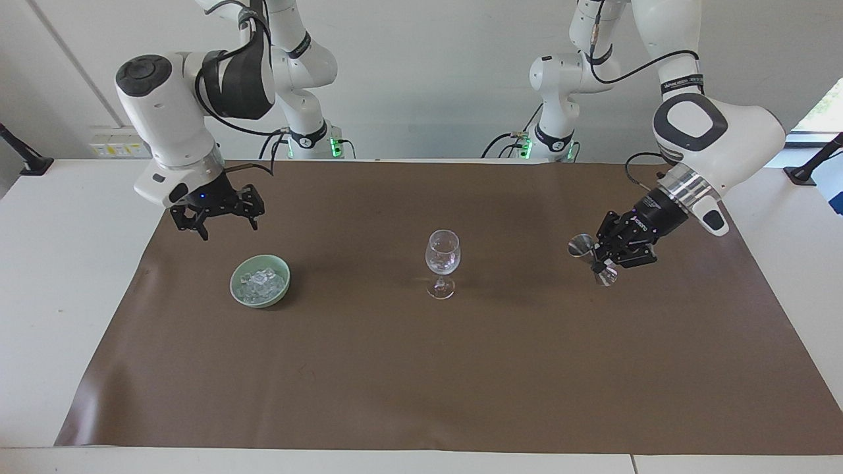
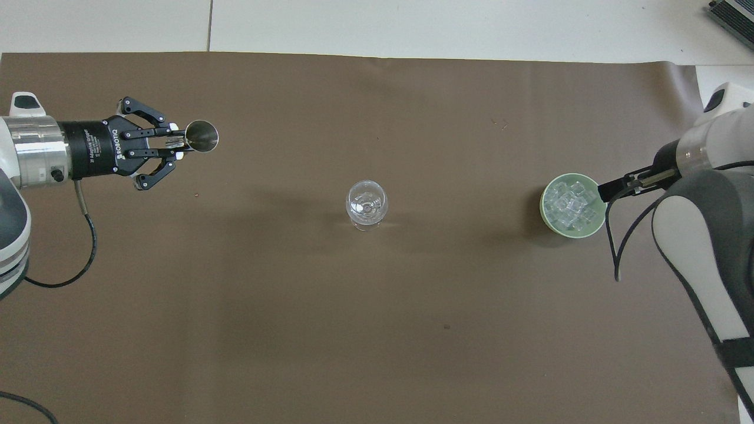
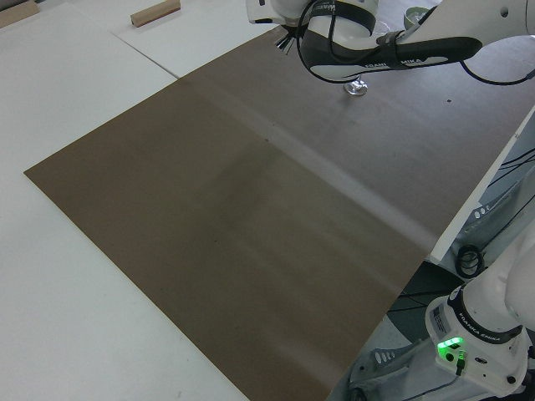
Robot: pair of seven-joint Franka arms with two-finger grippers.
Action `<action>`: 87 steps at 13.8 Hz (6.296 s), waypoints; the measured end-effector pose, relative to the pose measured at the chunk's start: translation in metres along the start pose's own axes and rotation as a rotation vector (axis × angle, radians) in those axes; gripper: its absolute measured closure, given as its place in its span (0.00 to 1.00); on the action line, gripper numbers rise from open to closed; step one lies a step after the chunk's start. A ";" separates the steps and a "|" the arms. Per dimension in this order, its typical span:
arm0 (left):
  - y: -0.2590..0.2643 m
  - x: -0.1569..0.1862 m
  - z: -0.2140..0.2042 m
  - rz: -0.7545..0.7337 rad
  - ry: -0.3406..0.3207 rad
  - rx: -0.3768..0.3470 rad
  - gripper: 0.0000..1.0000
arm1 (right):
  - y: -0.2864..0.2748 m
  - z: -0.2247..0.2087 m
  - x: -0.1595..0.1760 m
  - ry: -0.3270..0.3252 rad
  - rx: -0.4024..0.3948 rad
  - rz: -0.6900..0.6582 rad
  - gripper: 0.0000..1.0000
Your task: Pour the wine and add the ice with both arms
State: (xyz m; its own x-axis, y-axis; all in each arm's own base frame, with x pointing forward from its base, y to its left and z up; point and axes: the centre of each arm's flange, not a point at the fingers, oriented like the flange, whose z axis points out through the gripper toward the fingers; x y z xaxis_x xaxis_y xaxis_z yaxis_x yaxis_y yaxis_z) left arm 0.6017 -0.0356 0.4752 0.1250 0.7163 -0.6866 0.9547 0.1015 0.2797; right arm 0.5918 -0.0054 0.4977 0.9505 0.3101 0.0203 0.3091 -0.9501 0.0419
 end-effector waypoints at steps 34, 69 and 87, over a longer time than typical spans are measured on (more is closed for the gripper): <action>-0.107 0.312 -0.002 -0.439 -0.490 -0.138 0.78 | -0.004 0.161 -0.014 -0.021 -0.006 -0.182 0.66; 0.033 0.208 -0.156 0.200 0.035 0.141 0.00 | -0.225 -0.073 0.003 0.072 0.156 0.376 0.66; 0.024 -0.069 -0.179 1.015 0.394 0.511 0.00 | -0.359 -0.018 0.086 0.220 0.261 0.438 0.66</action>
State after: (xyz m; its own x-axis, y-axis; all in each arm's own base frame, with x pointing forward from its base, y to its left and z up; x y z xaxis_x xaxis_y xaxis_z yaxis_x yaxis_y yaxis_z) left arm 0.5680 0.0412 0.6498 0.8755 0.4823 -0.0297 0.4769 -0.8524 0.2145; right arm 0.5617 0.3630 0.5026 0.9715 -0.1430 0.1891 -0.0894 -0.9598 -0.2660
